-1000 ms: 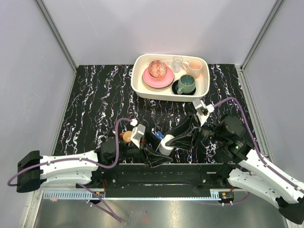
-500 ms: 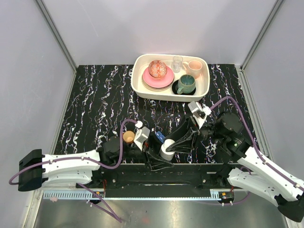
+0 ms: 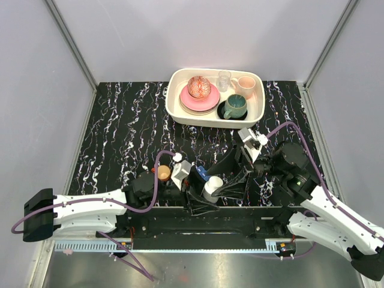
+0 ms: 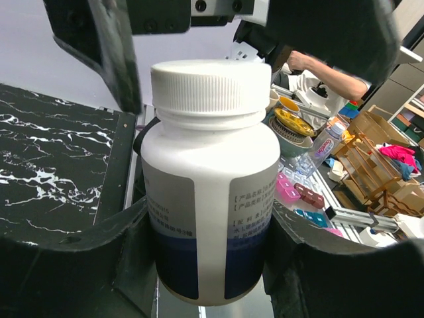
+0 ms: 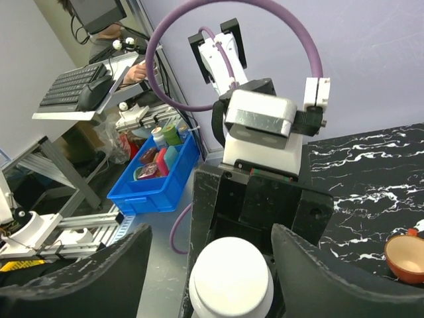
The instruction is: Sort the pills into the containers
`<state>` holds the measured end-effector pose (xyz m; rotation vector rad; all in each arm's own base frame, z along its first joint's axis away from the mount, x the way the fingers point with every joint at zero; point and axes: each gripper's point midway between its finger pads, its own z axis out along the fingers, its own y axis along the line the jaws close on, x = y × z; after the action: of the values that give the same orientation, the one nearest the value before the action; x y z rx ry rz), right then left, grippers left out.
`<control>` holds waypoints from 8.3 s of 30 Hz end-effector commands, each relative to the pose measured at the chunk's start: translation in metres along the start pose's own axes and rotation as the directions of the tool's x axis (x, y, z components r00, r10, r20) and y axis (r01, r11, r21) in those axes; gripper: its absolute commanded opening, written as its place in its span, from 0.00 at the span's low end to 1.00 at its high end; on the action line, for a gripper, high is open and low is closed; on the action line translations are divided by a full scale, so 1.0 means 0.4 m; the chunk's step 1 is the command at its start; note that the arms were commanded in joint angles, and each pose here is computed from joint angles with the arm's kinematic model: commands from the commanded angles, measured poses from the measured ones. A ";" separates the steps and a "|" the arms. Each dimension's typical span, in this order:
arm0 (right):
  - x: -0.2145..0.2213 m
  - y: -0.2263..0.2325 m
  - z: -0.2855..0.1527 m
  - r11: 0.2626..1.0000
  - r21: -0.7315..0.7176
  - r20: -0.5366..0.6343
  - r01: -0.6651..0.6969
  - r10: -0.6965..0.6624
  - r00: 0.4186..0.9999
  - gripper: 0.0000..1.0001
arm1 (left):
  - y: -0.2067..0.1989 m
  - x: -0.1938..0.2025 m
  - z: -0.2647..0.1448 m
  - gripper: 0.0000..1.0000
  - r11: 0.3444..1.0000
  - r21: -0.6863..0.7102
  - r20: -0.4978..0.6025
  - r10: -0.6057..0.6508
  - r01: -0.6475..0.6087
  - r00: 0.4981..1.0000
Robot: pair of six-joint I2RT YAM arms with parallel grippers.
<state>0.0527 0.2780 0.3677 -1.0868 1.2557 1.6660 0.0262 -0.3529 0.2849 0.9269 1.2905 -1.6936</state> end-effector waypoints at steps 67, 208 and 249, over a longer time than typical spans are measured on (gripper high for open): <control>-0.010 -0.294 -0.053 0.704 0.623 0.206 -0.341 0.272 0.940 0.37 | 0.251 -0.121 -0.045 0.00 0.784 -0.619 0.015 0.081 -0.054 0.997; 0.093 -0.212 -0.158 0.714 0.693 -0.133 -0.099 0.262 0.956 0.00 | 0.160 -0.095 -0.079 0.00 0.870 -0.451 -0.097 0.174 -0.200 0.980; -0.001 -0.221 -0.116 0.741 0.665 -0.057 -0.096 0.178 0.982 0.00 | 0.170 -0.044 -0.050 0.00 0.889 -0.417 -0.156 0.133 -0.187 0.979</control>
<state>0.1382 0.2478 0.3089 -0.6826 1.9422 1.0699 0.1004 -0.3313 0.2400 0.8743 1.6357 -1.0893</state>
